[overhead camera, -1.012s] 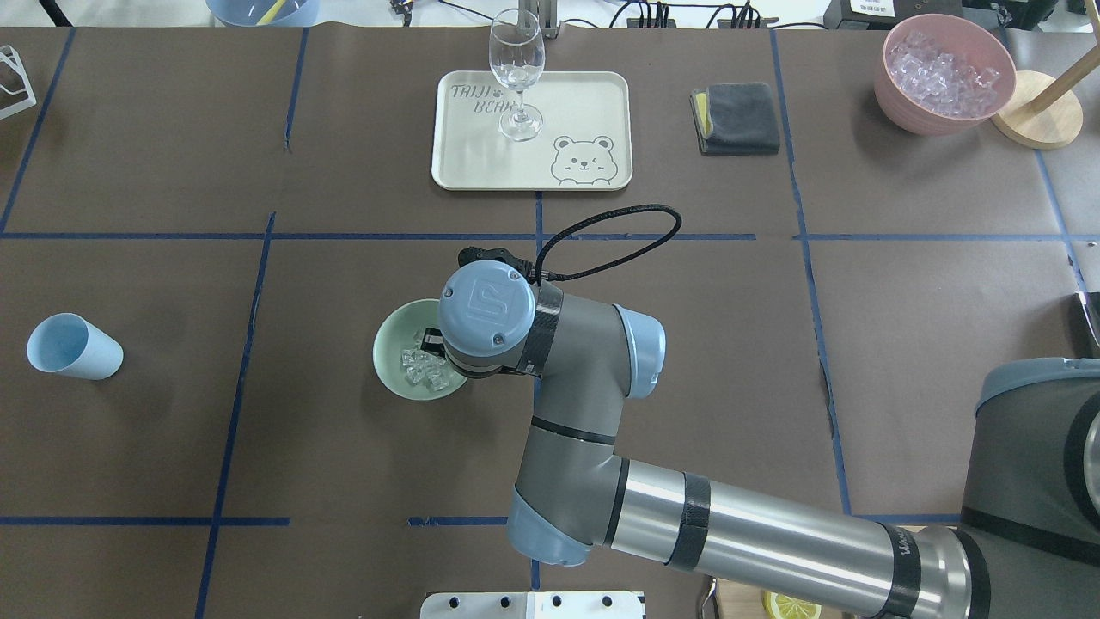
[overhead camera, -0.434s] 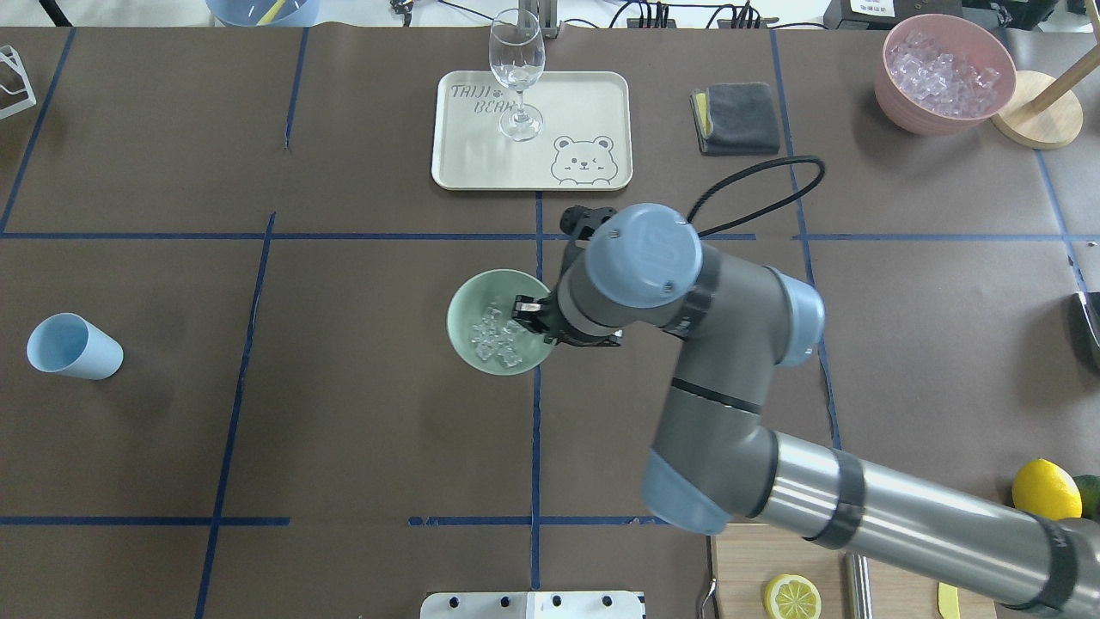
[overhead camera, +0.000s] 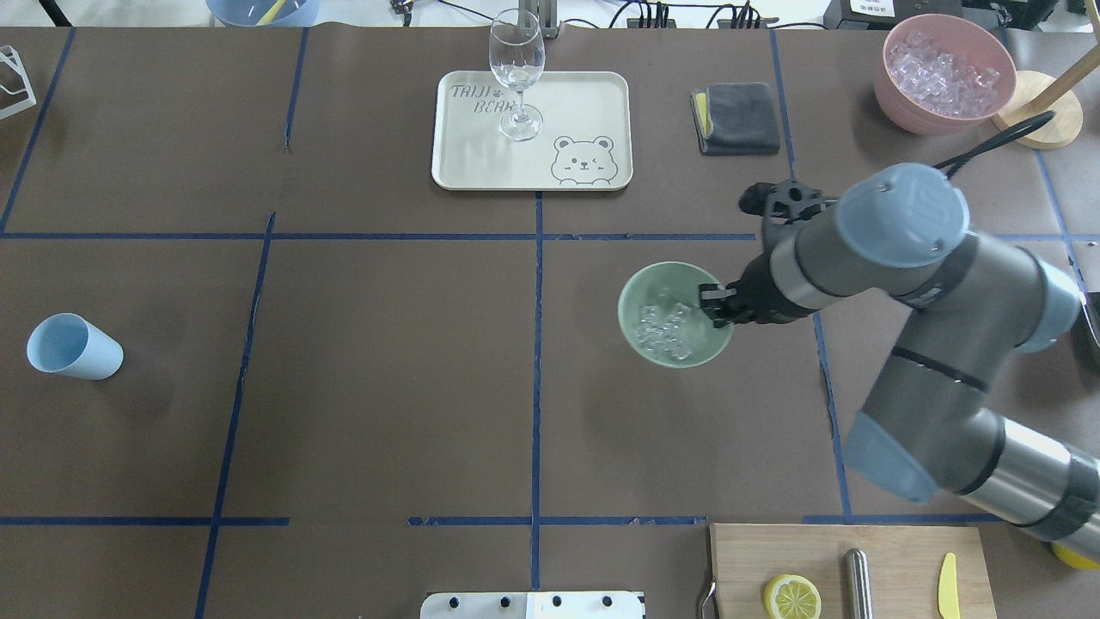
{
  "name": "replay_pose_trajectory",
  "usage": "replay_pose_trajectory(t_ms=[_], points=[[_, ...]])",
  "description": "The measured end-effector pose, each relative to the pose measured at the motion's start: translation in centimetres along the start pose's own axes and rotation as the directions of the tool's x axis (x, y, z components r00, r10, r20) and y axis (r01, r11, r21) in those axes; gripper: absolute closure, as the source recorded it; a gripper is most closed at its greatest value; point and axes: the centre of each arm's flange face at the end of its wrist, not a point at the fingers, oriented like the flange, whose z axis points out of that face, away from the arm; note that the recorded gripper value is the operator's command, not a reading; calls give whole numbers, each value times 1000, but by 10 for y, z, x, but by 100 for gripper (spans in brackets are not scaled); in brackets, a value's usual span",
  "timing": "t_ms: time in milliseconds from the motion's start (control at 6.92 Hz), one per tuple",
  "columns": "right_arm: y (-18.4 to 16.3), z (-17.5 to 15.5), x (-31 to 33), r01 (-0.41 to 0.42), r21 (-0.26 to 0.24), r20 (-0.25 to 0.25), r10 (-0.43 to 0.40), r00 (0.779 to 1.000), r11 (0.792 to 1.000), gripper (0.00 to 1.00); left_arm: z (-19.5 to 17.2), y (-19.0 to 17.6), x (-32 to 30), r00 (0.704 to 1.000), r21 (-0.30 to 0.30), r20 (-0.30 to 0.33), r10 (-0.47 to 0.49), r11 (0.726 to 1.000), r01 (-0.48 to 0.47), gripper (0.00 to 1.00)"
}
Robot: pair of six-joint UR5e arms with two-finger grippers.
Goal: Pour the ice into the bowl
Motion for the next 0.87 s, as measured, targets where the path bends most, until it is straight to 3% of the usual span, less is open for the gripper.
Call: replay_pose_trajectory(t_ms=[434, 867], points=[[-22, -34, 174, 105, -42, -24, -106, 994, 994, 100, 1, 0, 0, 1000, -2, 0, 0, 1000, 0, 0], [-22, -30, 272, 117, -93, -46, -121, 992, 989, 100, 1, 0, 1, 1000, -1, -2, 2, 1000, -2, 0]])
